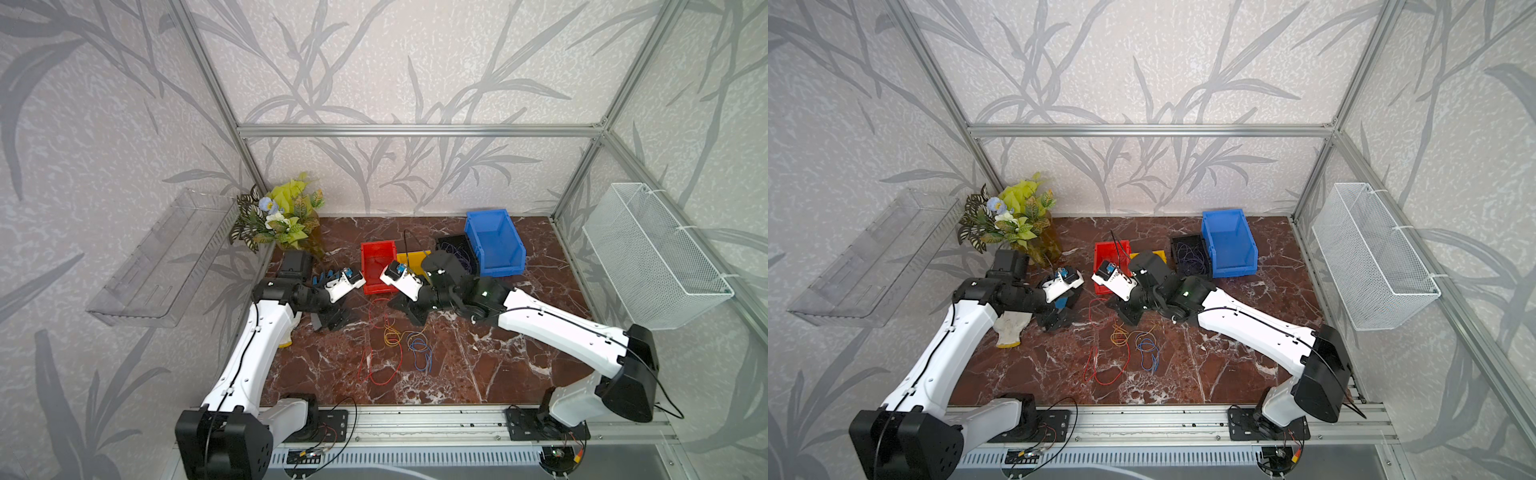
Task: Untangle and sort cables by color
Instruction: Untie the cable.
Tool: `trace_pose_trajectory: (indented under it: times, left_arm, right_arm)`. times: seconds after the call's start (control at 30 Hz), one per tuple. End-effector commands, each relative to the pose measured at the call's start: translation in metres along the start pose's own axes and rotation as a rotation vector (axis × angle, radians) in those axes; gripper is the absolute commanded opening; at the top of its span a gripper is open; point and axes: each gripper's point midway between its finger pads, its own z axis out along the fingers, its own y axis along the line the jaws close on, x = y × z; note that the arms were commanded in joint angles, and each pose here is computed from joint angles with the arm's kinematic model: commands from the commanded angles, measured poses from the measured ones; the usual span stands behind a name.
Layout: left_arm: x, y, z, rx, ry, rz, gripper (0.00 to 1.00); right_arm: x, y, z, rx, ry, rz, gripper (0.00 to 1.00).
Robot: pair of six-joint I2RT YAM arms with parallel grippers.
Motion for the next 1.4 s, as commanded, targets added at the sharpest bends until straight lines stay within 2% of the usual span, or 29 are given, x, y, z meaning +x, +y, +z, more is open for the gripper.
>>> trace_pose_trajectory:
  times: [0.0,0.17,0.27,0.3,0.43,0.6,0.7,0.83,1.13,1.37]
  left_arm:
    - [-0.012,-0.01,-0.003,0.051,-0.065,-0.008,0.82]
    - [-0.017,-0.004,0.0,0.036,-0.094,-0.013,0.83]
    - [-0.019,-0.002,0.001,0.04,-0.101,-0.011,0.84]
    - [-0.019,0.0,0.003,0.034,-0.103,-0.015,0.84]
    - [-0.013,0.017,0.012,-0.031,-0.096,-0.06,0.84]
    - [-0.007,0.015,0.02,-0.015,-0.099,-0.075,0.84]
    - [-0.004,0.012,0.023,0.001,-0.102,-0.078,0.84]
    - [-0.003,0.009,0.028,0.026,-0.119,-0.086,0.84]
    - [-0.047,0.015,0.042,0.096,-0.278,-0.087,0.84]
    - [-0.121,0.004,0.048,0.234,-0.426,-0.017,0.85]
  right_arm:
    - [-0.036,-0.01,-0.028,0.092,-0.108,-0.041,0.0]
    - [-0.076,-0.015,-0.071,0.16,-0.28,-0.016,0.0]
    - [-0.097,-0.025,-0.088,0.192,-0.383,0.053,0.0]
    - [-0.105,-0.04,-0.097,0.217,-0.424,0.095,0.0]
    - [-0.143,-0.048,-0.125,0.173,-0.603,0.193,0.0]
    - [-0.177,-0.046,-0.152,0.166,-0.878,0.099,0.0]
    - [-0.183,-0.039,-0.166,0.136,-1.085,0.031,0.0]
    - [-0.181,-0.028,-0.188,0.084,-1.297,-0.035,0.0]
    - [-0.178,-0.027,-0.194,0.029,-1.405,-0.061,0.0]
    - [-0.205,-0.008,-0.217,-0.003,-1.384,-0.138,0.0]
